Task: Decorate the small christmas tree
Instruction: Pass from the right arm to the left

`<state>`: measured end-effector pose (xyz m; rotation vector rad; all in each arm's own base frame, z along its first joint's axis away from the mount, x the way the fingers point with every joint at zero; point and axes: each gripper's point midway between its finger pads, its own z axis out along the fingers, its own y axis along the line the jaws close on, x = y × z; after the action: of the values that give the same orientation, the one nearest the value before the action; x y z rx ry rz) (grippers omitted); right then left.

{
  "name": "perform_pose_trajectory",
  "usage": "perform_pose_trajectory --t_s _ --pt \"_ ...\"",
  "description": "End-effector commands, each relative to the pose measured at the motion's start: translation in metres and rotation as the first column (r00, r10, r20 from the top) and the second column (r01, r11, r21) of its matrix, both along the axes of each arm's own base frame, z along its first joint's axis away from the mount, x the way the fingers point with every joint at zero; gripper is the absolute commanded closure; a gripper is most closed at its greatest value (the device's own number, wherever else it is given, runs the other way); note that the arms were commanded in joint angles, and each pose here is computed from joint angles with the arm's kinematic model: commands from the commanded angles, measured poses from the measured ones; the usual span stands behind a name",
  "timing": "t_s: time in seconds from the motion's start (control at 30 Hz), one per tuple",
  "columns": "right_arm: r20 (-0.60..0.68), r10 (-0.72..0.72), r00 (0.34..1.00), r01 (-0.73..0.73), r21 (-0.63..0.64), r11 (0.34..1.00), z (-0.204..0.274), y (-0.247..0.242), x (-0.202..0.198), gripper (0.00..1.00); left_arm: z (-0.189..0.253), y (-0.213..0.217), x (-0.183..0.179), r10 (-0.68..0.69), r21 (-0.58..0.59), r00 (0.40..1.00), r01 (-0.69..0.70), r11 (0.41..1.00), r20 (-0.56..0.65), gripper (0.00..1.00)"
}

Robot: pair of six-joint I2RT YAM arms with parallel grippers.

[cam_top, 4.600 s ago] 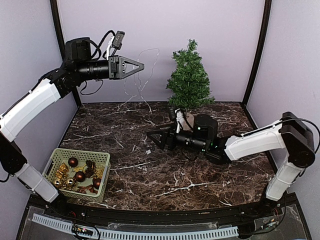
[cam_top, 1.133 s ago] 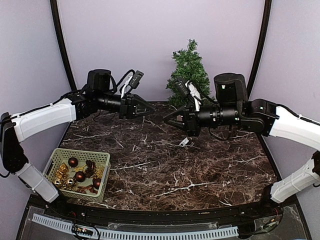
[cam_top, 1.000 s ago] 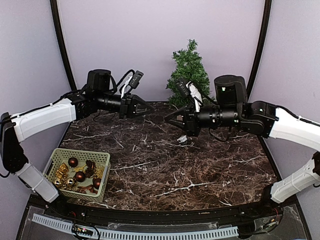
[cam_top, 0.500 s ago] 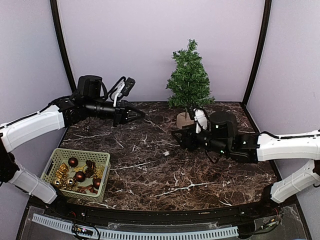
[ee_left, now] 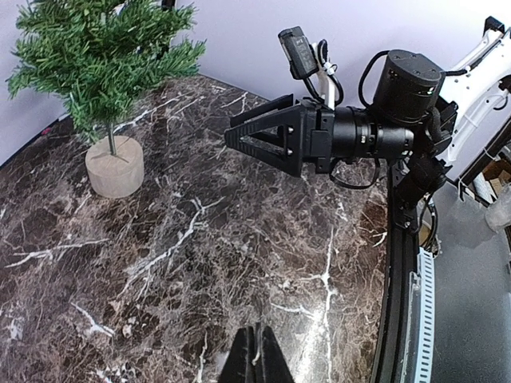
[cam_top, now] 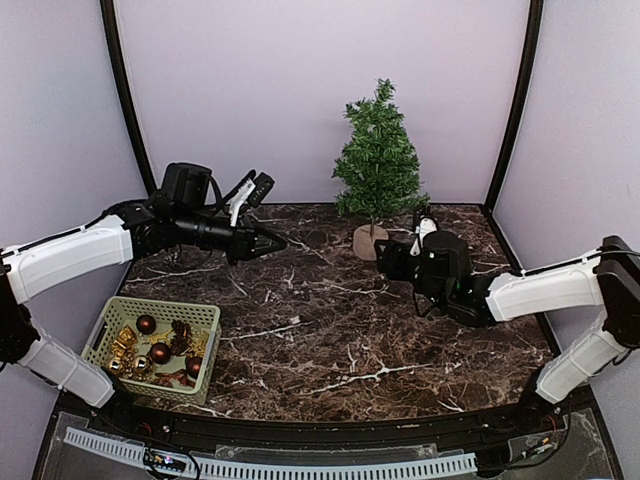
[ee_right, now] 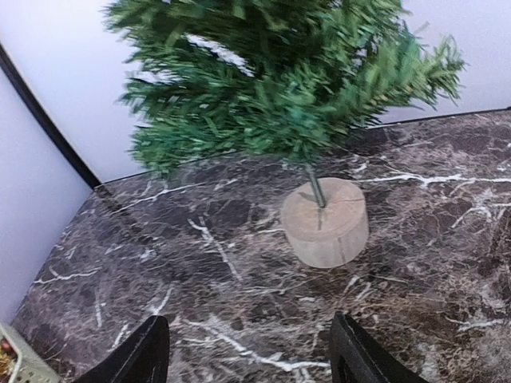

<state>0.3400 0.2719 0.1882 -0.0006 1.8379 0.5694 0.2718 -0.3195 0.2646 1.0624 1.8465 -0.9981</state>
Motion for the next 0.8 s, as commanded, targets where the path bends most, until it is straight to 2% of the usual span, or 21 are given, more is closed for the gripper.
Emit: perform_pose_trajectory --t_s 0.0,0.37,0.47,0.6,0.77 --pt "0.064 -0.031 0.997 0.026 0.077 0.997 -0.004 -0.003 0.029 0.32 -0.002 0.004 0.009 0.059 0.048 0.998 -0.059 0.997 -0.005 1.0" --pt "0.04 -0.03 0.999 0.029 0.024 0.999 -0.042 0.005 0.101 0.38 0.0 0.006 0.012 0.087 0.049 0.996 -0.087 0.995 -0.01 1.0" --pt "0.048 -0.034 0.998 0.034 -0.002 0.999 -0.042 0.005 0.112 0.43 0.0 0.006 0.012 0.089 0.052 0.996 -0.088 0.995 -0.011 1.0" --pt "0.07 -0.042 0.997 0.041 0.011 0.999 -0.028 0.002 0.111 0.44 0.001 0.007 0.012 0.093 0.052 0.996 -0.092 0.994 -0.005 1.0" --pt "0.104 -0.085 0.991 0.083 0.028 0.996 -0.004 -0.016 0.096 0.36 0.001 0.008 0.013 0.1 0.057 0.995 -0.1 0.993 0.004 1.0"
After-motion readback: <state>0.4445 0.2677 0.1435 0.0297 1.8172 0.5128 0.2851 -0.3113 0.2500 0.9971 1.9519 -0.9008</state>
